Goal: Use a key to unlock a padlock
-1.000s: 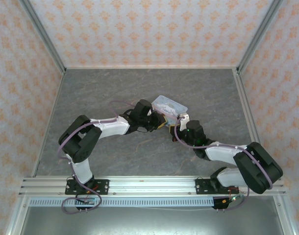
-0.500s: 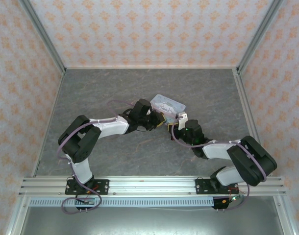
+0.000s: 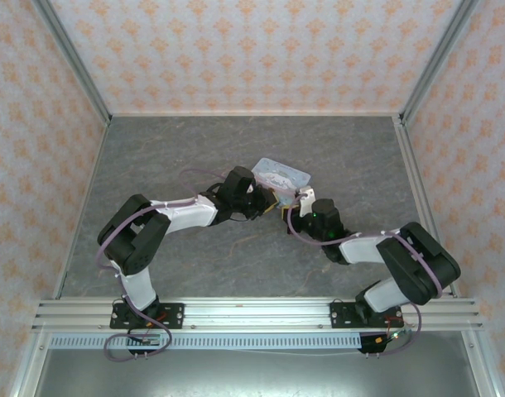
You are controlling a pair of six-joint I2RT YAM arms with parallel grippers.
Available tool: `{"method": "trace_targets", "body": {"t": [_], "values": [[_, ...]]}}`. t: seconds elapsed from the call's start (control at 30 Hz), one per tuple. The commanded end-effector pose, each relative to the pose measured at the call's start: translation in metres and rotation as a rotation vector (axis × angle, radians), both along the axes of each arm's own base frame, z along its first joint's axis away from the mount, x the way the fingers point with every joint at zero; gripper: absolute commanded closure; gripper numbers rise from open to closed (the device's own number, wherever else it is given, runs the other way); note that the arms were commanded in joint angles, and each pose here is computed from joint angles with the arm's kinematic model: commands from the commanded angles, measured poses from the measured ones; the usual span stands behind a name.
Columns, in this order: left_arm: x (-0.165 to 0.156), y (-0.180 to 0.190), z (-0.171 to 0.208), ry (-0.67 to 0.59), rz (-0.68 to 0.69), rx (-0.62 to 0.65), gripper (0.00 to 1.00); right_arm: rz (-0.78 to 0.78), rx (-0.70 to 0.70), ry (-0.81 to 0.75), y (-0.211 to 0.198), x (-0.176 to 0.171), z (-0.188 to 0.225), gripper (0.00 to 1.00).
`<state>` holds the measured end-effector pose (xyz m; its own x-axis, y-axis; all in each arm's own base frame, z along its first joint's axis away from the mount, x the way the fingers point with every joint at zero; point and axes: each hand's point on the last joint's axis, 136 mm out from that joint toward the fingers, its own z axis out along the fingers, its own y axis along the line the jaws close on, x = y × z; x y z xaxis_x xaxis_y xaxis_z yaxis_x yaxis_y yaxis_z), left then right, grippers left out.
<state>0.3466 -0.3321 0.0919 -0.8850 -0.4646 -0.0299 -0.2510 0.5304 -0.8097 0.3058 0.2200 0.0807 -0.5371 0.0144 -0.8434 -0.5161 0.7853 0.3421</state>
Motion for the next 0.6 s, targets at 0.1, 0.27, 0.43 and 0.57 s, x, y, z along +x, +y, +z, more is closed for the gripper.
{"method": "trace_targets", "body": {"t": [0.1, 0.27, 0.43, 0.57], "values": [[-0.022, -0.023, 0.035, -0.026, -0.118, -0.100, 0.84, 0.078, 0.091, -0.081, 0.020, 0.017, 0.036, 1.00], [-0.023, -0.023, 0.034, -0.024, -0.120, -0.098, 0.84, 0.073, 0.104, -0.098, 0.022, 0.022, 0.042, 1.00], [-0.023, -0.023, 0.032, -0.020, -0.123, -0.094, 0.84, 0.093, 0.125, -0.112, 0.024, 0.025, 0.052, 1.00], [-0.024, -0.023, 0.031, -0.017, -0.125, -0.094, 0.84, 0.094, 0.123, -0.113, 0.021, 0.028, 0.054, 1.00]]}}
